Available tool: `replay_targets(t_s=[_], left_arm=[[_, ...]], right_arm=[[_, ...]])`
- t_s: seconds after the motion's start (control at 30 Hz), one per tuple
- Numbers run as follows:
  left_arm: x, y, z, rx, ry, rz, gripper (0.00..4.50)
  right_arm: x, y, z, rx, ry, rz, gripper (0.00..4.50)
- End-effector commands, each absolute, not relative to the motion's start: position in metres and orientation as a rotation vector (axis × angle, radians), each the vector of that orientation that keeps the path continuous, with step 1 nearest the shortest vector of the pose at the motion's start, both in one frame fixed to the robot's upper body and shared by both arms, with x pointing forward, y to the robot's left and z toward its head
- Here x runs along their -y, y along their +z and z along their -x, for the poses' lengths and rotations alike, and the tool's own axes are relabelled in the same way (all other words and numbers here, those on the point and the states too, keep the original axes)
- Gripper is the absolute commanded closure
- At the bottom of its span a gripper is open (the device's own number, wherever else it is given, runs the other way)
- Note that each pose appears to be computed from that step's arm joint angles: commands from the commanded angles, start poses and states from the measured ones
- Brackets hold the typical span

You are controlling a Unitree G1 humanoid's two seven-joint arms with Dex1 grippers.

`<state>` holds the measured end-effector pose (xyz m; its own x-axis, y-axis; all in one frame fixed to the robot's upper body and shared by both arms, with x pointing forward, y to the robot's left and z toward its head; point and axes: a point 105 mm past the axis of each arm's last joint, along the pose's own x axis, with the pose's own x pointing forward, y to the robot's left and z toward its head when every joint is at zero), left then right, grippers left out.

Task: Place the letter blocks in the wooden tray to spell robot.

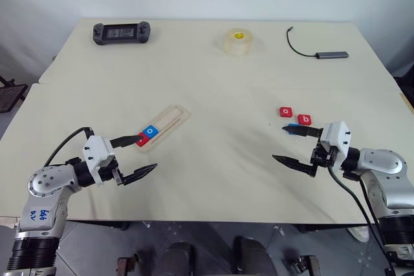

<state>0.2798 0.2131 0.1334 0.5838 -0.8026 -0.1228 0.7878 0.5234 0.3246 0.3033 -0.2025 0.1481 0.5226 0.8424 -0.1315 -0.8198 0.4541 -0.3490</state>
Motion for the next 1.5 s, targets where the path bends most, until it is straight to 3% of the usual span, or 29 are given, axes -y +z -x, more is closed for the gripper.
replay_targets(t_s=[0.03, 0.27, 0.47, 0.63, 0.77, 1.07, 1.3, 1.5], left_arm=[[-0.213, 0.135, -0.279, 0.026, -0.938, -0.408, 0.0], [-0.229, 0.137, -0.268, 0.06, -0.867, -0.327, 0.0], [-0.275, 0.127, -0.251, 0.044, -0.642, -0.225, 0.0], [-0.312, 0.101, -0.237, -0.055, -0.526, -0.201, 0.0], [-0.312, 0.102, -0.25, -0.029, -0.515, -0.193, 0.0], [-0.262, 0.123, -0.297, 0.01, -0.707, -0.208, 0.0], [-0.243, 0.109, -0.327, -0.11, -0.716, -0.264, 0.0], [-0.245, 0.094, -0.333, -0.194, -0.685, -0.281, 0.0]], right_arm=[[0.2, 0.158, -0.303, 0.105, 1.029, 0.414, 0.03], [0.181, 0.162, -0.302, 0.137, 1.087, 0.385, 0.03], [0.141, 0.184, -0.292, 0.249, 1.189, 0.322, 0.03], [0.11, 0.194, -0.277, 0.326, 1.284, 0.296, 0.03], [0.11, 0.192, -0.273, 0.315, 1.289, 0.306, 0.03], [0.127, 0.186, -0.269, 0.261, 1.239, 0.319, 0.03], [0.128, 0.182, -0.265, 0.246, 1.215, 0.311, 0.03], [0.127, 0.182, -0.262, 0.245, 1.198, 0.302, 0.03]])
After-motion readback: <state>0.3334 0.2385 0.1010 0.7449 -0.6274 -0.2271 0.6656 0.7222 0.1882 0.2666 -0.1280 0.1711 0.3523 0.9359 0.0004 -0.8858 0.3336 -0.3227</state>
